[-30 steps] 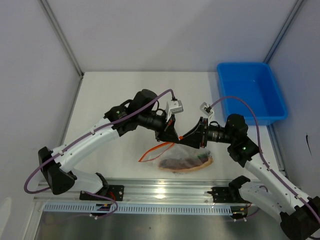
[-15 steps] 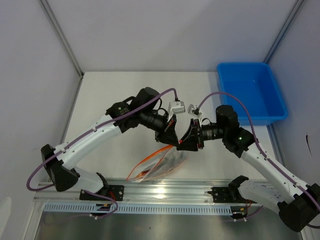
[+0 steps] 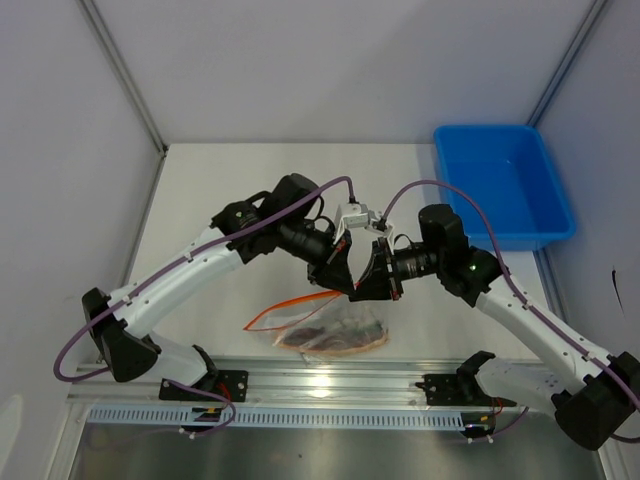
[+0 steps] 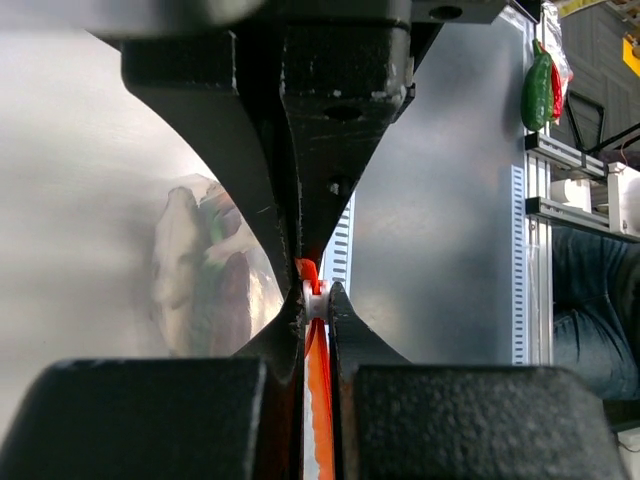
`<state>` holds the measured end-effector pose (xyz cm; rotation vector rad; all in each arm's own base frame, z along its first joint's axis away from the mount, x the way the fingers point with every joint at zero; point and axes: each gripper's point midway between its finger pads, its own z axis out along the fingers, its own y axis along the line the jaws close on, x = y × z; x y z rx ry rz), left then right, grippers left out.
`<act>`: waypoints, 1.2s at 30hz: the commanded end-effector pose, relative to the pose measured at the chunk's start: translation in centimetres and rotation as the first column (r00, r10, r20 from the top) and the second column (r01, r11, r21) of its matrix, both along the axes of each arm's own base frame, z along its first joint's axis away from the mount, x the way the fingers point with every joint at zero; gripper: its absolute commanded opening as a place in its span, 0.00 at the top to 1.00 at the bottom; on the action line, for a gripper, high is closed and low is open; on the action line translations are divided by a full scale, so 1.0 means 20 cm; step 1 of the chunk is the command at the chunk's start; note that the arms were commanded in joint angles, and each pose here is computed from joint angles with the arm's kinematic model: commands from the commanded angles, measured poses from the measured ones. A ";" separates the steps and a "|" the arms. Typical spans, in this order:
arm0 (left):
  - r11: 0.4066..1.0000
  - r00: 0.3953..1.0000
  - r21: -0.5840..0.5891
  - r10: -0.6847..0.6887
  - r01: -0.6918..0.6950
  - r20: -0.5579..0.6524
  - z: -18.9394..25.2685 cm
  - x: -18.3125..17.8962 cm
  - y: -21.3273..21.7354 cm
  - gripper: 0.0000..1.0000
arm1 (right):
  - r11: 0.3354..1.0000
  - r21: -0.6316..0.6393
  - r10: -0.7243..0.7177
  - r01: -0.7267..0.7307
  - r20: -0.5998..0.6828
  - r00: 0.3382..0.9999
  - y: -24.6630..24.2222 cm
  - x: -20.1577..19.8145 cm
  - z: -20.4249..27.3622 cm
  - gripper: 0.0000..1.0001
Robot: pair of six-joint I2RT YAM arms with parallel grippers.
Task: Place the food in the zip-top bag and seal the zipper
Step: Zip the zipper food storage bag at the center of the board.
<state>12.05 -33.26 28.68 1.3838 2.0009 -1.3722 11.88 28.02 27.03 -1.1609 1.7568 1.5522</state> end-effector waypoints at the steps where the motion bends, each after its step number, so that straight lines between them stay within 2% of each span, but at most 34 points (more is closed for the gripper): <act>1: 0.998 0.996 -0.053 0.024 -0.020 0.089 0.07 0.09 -0.05 0.99 | 0.996 0.057 0.065 -0.069 0.068 0.996 0.04 -0.04 0.13 1.00; 5: 0.995 0.987 -0.003 0.098 -0.098 0.131 0.01 0.15 -0.02 0.96 | 0.998 0.061 -0.027 0.023 0.066 0.997 0.04 0.01 0.13 1.00; 7: 0.992 0.983 0.015 0.119 -0.122 0.143 -0.03 0.17 -0.01 0.96 | 0.991 0.121 -0.065 0.052 0.100 0.993 0.04 0.02 0.20 1.00; 15: 0.965 0.950 0.049 0.244 -0.258 0.195 -0.12 0.25 0.04 0.99 | 0.950 0.250 -0.196 0.186 0.014 0.980 0.03 0.06 0.35 1.00; 22: 0.964 0.951 0.063 0.242 -0.258 0.190 -0.16 0.24 0.05 0.97 | 0.930 0.265 -0.258 0.253 -0.018 0.966 0.00 0.08 0.41 1.00; 25: 0.965 0.954 0.064 0.237 -0.253 0.185 -0.17 0.23 0.06 0.95 | 0.917 0.244 -0.313 0.316 -0.050 0.948 -0.03 0.13 0.36 1.00; 31: 0.971 0.960 0.051 0.224 -0.235 0.170 -0.16 0.18 0.09 0.92 | 0.902 0.250 -0.344 0.352 -0.074 0.936 -0.09 0.16 0.32 1.00; 36: 0.968 0.959 0.066 0.227 -0.241 0.172 -0.18 0.16 0.12 0.96 | 0.896 0.252 -0.356 0.365 -0.084 0.931 -0.12 0.17 0.31 1.00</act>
